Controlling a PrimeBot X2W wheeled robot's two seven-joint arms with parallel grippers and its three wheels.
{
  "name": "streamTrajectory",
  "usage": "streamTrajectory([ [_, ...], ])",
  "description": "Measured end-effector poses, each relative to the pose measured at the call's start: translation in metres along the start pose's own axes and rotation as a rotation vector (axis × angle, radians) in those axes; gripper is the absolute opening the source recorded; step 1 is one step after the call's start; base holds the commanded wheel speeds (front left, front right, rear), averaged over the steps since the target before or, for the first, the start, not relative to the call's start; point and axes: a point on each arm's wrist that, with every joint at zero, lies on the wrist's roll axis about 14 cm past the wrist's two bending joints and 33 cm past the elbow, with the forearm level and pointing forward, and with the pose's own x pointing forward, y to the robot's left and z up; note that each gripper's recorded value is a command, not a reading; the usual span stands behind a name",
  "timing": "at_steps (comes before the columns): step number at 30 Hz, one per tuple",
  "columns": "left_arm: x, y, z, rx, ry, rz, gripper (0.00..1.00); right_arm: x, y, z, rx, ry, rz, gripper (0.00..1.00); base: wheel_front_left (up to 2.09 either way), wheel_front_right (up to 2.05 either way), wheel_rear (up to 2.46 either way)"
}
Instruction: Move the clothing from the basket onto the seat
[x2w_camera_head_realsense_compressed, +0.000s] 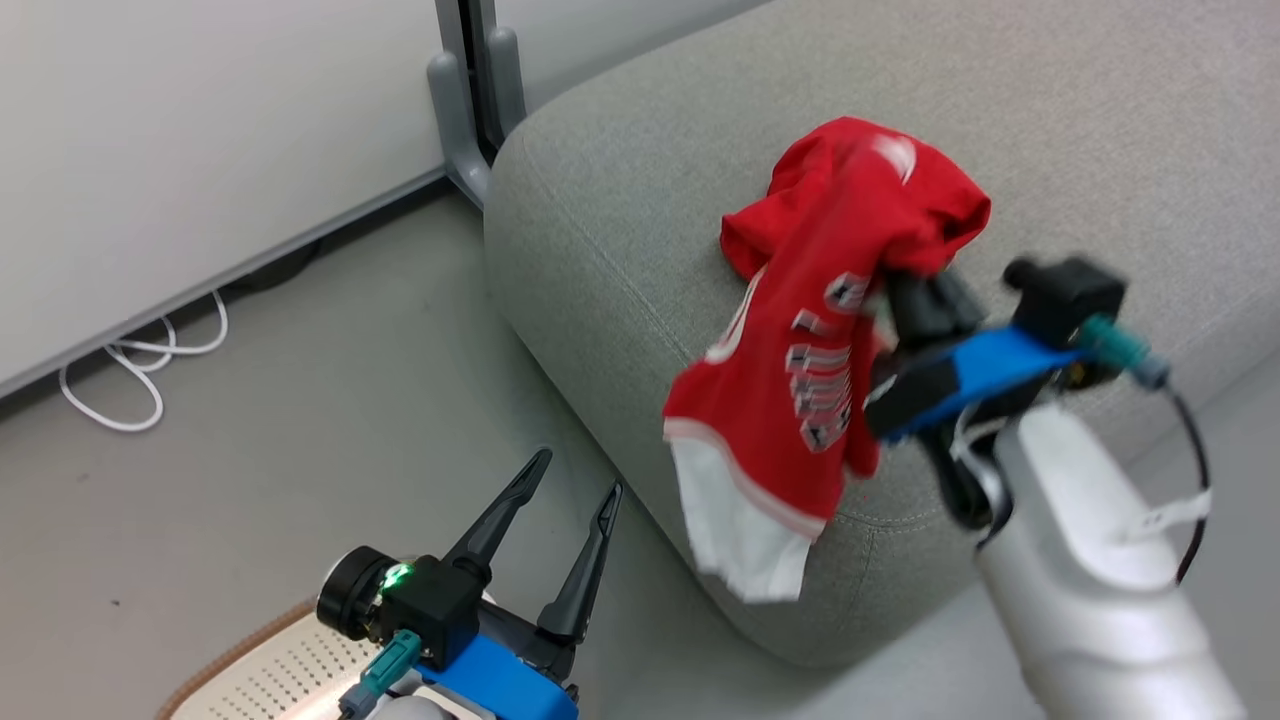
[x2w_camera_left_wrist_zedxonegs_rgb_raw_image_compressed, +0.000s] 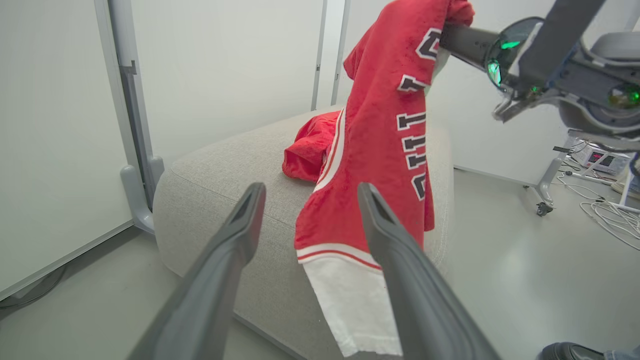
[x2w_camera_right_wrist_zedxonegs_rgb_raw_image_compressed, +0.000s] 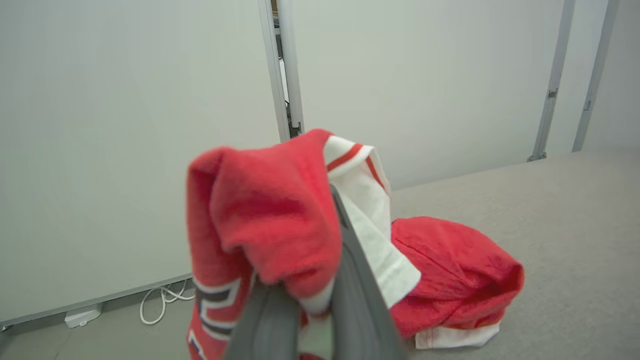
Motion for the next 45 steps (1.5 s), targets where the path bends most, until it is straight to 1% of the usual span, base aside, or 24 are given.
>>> streamTrajectory([
  [4, 0.0, 0.007, -0.008, -0.004, 0.009, -0.013, 1.0, 0.036, -0.018, 0.035, -0.092, -0.077, -0.044, 0.0, 0.0, 0.0, 0.0],
  [9, 0.006, 0.021, -0.013, 0.006, 0.003, -0.039, 1.0, 0.084, -0.038, 0.085, -0.167, -0.162, -0.108, 0.0, 0.0, 0.0, 0.0],
  [13, 0.007, 0.034, -0.022, -0.004, 0.006, -0.043, 1.0, 0.112, -0.059, 0.124, -0.224, -0.228, -0.166, 0.0, 0.0, 0.0, 0.0],
  [21, 0.005, 0.066, -0.035, -0.003, -0.001, -0.032, 1.0, 0.147, -0.098, 0.164, -0.287, -0.296, -0.293, 0.0, 0.0, 0.0, 0.0],
  [25, 0.005, 0.083, -0.04, 0.0, -0.007, -0.026, 1.0, 0.162, -0.108, 0.171, -0.313, -0.326, -0.336, 0.0, 0.0, 0.0, 0.0],
  [28, 0.004, 0.092, -0.048, 0.001, -0.003, -0.028, 1.0, 0.176, -0.108, 0.149, -0.332, -0.301, -0.339, 0.0, 0.0, 0.0, 0.0],
  [30, 0.003, 0.097, -0.053, -0.004, 0.001, -0.025, 1.0, 0.183, -0.108, 0.121, -0.337, -0.264, -0.337, 0.0, 0.0, 0.0, 0.0],
  [33, 0.001, 0.103, -0.062, -0.014, 0.011, -0.024, 1.0, 0.187, -0.113, 0.056, -0.334, -0.141, -0.339, 0.0, 0.0, 0.0, 0.0],
  [36, -0.003, 0.106, -0.074, -0.035, 0.033, -0.019, 1.0, 0.18, -0.119, -0.009, -0.334, -0.002, -0.341, 0.0, 0.0, 0.0, 0.0],
  [39, -0.007, 0.106, -0.078, -0.044, 0.046, -0.013, 1.0, 0.166, -0.125, -0.061, -0.305, 0.116, -0.355, 0.0, 0.0, 0.0, 0.0],
  [42, -0.008, 0.11, -0.078, -0.041, 0.045, -0.005, 1.0, 0.154, -0.131, -0.092, -0.29, 0.192, -0.374, 0.0, 0.0, 0.0, 0.0],
  [45, -0.009, 0.111, -0.077, -0.042, 0.045, 0.0, 1.0, 0.146, -0.135, -0.107, -0.287, 0.231, -0.382, 0.0, 0.0, 0.0, 0.0],
])
